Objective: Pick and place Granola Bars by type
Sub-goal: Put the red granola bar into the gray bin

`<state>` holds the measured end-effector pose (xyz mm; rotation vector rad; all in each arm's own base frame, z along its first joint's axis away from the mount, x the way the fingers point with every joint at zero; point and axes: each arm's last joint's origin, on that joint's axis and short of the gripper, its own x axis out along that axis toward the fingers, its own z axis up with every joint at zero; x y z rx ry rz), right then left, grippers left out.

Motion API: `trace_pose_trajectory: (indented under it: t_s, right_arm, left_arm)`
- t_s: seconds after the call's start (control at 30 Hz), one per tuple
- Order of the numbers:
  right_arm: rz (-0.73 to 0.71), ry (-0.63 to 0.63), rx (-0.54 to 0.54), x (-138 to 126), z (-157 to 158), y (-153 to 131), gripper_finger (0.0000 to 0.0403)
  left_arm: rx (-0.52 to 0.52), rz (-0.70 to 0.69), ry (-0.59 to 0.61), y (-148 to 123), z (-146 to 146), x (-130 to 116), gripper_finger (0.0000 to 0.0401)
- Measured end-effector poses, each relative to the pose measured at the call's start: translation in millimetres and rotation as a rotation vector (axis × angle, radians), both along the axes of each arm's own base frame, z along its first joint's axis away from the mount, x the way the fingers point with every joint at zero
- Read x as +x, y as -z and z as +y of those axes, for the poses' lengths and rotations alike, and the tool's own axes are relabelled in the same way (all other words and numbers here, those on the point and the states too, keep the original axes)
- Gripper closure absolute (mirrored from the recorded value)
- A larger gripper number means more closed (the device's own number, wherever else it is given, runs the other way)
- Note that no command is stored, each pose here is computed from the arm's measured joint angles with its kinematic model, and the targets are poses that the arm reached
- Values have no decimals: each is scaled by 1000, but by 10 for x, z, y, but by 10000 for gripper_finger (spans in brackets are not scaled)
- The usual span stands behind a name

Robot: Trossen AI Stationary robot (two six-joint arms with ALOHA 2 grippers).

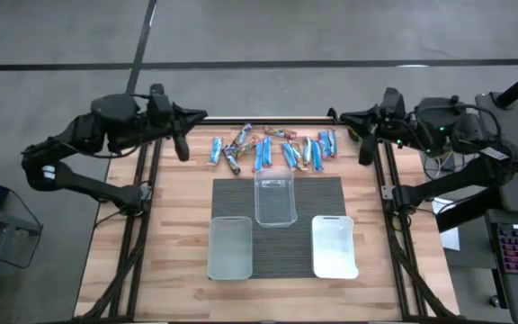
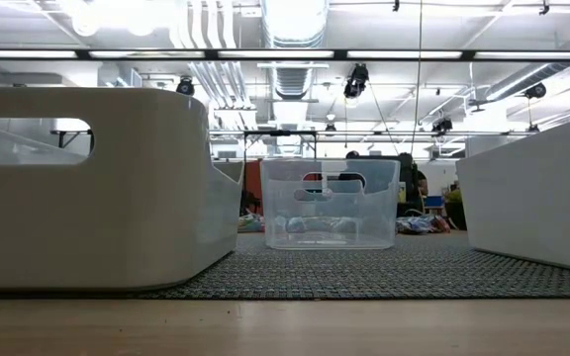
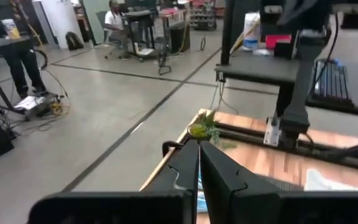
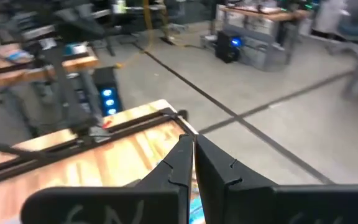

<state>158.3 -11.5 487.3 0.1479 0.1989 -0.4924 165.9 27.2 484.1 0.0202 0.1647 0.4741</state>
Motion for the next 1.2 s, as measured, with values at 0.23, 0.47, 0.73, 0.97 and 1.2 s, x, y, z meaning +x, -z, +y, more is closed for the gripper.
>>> trace_pose_trajectory:
  t_s: [0.23, 0.47, 0.73, 0.97, 1.2]
  right_arm:
    - [43, 167, 60, 19, -98, 92, 394]
    - [126, 233, 37, 105, -225, 170, 394]
    - [292, 165, -153, 269, -253, 232, 394]
    - [238, 363, -64, 360, -402, 277, 394]
    - [181, 452, -6, 322, -671, 161, 394]
  left_arm:
    - [5, 13, -25, 8, 13, -29, 401]
    - [4, 20, -29, 15, 21, -20, 401]
    - [4, 20, -29, 15, 21, -23, 401]
    - [4, 21, -29, 16, 21, -21, 401]
    - [4, 21, -29, 17, 21, -22, 401]
